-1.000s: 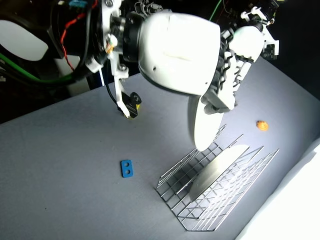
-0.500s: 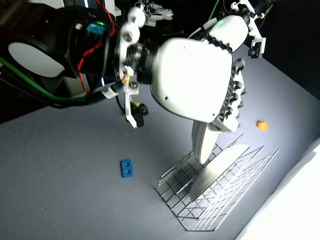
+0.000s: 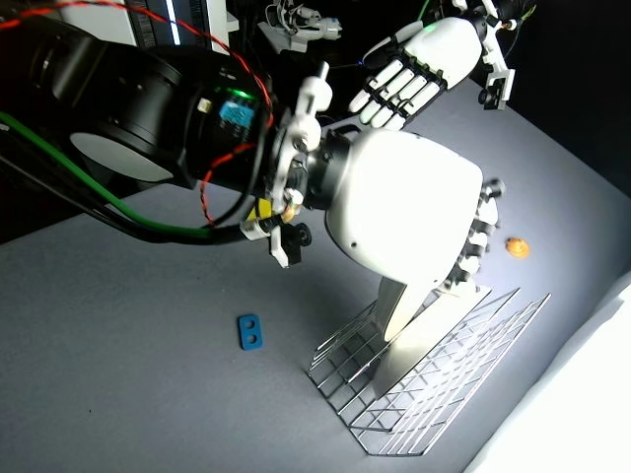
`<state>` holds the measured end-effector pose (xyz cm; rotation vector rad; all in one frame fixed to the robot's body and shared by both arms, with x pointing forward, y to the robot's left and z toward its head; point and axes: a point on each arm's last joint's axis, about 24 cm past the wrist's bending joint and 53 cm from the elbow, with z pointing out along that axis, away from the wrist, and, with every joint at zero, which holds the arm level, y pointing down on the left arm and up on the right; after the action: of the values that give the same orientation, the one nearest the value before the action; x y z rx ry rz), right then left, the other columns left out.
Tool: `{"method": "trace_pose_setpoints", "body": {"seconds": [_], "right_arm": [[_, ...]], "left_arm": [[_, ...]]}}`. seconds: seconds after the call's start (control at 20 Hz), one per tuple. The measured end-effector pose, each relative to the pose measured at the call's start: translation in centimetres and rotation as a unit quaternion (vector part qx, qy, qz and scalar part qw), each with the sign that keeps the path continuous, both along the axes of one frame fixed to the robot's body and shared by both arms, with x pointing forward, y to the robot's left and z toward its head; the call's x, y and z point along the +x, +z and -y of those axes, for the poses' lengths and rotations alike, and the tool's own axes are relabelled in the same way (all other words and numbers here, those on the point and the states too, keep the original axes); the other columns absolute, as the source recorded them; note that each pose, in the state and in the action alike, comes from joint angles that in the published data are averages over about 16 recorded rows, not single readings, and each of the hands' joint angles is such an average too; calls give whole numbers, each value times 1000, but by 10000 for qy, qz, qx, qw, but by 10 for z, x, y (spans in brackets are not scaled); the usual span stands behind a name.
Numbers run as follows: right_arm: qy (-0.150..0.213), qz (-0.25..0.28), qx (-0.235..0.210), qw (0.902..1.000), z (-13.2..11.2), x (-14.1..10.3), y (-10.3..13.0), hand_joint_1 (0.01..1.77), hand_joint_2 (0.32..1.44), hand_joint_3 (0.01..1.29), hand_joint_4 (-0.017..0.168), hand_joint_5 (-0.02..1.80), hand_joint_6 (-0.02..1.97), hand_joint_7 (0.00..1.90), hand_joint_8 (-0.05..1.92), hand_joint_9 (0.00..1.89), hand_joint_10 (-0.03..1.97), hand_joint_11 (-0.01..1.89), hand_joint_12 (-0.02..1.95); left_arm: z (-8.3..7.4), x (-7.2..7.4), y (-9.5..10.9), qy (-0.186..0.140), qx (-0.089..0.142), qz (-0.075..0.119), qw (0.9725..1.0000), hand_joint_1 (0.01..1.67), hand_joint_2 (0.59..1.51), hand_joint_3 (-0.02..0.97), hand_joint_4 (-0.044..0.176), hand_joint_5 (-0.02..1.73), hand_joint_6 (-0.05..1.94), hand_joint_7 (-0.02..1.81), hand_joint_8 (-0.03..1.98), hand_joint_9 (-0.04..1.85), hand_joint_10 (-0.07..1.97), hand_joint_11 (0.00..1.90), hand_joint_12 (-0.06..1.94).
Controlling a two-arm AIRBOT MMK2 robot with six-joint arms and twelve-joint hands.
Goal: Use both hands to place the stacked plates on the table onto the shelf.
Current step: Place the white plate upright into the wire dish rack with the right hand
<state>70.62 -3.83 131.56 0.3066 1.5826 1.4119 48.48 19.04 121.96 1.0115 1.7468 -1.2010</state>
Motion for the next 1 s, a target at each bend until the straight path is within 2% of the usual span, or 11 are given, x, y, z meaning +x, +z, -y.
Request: {"method": "trace_pose_setpoints", "body": {"seconds": [0.35,0.7,1.0], "right_arm": [[-38,-315,-1,9995,-4,12,-18,1358,999,15,-8,830,1155,937,1069,887,1178,753,1239],[-93,-533,-137,9984,-4,21,-44,1358,1003,15,-8,819,1140,937,1070,887,1182,756,1243],[-141,-619,-229,9977,-4,25,-61,1349,1014,15,-8,805,1144,933,1077,880,1144,751,1248]], "left_arm": [[2,-12,0,-230,-25,-56,9997,19,1101,19,0,37,11,70,12,47,-63,26,16],[4,-14,-5,-309,66,102,9994,23,1095,19,0,41,10,74,12,49,-64,23,17],[9,-16,-7,-344,85,128,9993,23,1091,20,1,40,10,72,12,46,-63,21,17]]}}
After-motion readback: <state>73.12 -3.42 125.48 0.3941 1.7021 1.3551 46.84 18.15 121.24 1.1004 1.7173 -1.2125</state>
